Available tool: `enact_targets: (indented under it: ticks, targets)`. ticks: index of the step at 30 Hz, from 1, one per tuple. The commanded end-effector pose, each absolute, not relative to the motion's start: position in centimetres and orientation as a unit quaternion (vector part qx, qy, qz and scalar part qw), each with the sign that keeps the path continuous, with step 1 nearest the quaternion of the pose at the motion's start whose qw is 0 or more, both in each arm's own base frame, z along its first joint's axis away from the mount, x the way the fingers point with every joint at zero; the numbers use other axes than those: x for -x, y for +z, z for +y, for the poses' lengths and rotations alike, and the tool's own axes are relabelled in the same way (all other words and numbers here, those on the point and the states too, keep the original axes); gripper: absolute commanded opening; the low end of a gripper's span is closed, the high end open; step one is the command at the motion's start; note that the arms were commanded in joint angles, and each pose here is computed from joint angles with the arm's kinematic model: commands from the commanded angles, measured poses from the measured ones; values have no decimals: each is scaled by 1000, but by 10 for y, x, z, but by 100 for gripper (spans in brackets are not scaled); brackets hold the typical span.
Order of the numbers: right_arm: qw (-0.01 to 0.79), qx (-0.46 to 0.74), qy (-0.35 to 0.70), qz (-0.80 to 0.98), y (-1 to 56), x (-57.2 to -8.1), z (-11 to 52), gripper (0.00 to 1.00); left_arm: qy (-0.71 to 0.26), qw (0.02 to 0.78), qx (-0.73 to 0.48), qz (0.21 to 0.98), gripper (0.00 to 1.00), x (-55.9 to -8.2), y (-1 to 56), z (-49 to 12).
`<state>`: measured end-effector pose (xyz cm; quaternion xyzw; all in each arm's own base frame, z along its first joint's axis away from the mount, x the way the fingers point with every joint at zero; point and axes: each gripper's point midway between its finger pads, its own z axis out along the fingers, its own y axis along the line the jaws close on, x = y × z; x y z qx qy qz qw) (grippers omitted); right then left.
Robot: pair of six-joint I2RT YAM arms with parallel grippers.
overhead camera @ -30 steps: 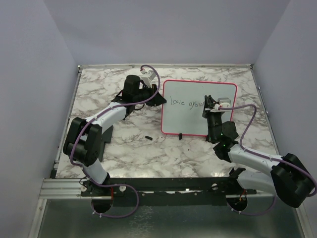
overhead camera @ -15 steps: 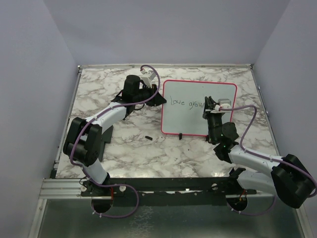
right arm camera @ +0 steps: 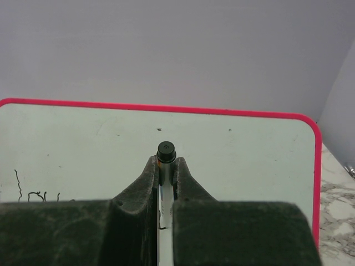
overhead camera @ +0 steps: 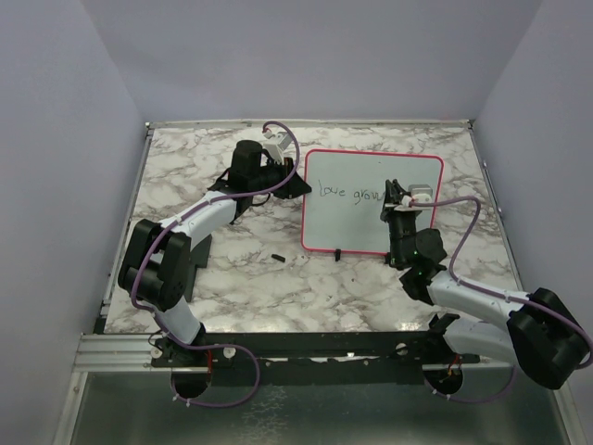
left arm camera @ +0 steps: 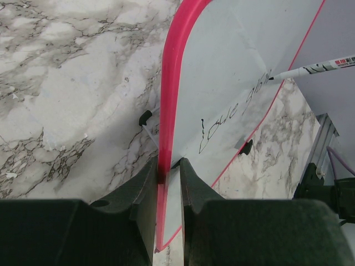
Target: Write a sentence on the whiteboard
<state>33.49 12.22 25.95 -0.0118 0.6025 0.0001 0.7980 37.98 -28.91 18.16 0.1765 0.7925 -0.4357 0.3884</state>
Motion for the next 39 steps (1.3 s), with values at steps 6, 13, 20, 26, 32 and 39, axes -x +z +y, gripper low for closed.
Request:
enact_targets:
  ticks: [6, 13, 20, 26, 32, 39]
  targets:
    - [814, 2, -18, 580, 283, -340, 120, 1, -437, 408, -178, 781, 4, -378, 202, -287]
    - [818, 7, -19, 574, 290, -344, 123, 1, -437, 408, -178, 782, 4, -378, 201, -287]
    - [815, 5, -11, 580, 284, -339, 122, 1, -437, 408, -179, 781, 4, -379, 201, -287]
    - [814, 7, 33, 580, 289, -323, 121, 1, -437, 408, -178, 782, 4, -379, 201, -287]
    - [808, -3, 32, 588, 286, -318, 114, 1, -437, 407, -178, 782, 4, -378, 201, -287]
    - [810, -20, 11, 586, 281, -324, 109, 1, -438, 407, -178, 782, 4, -378, 201, -287]
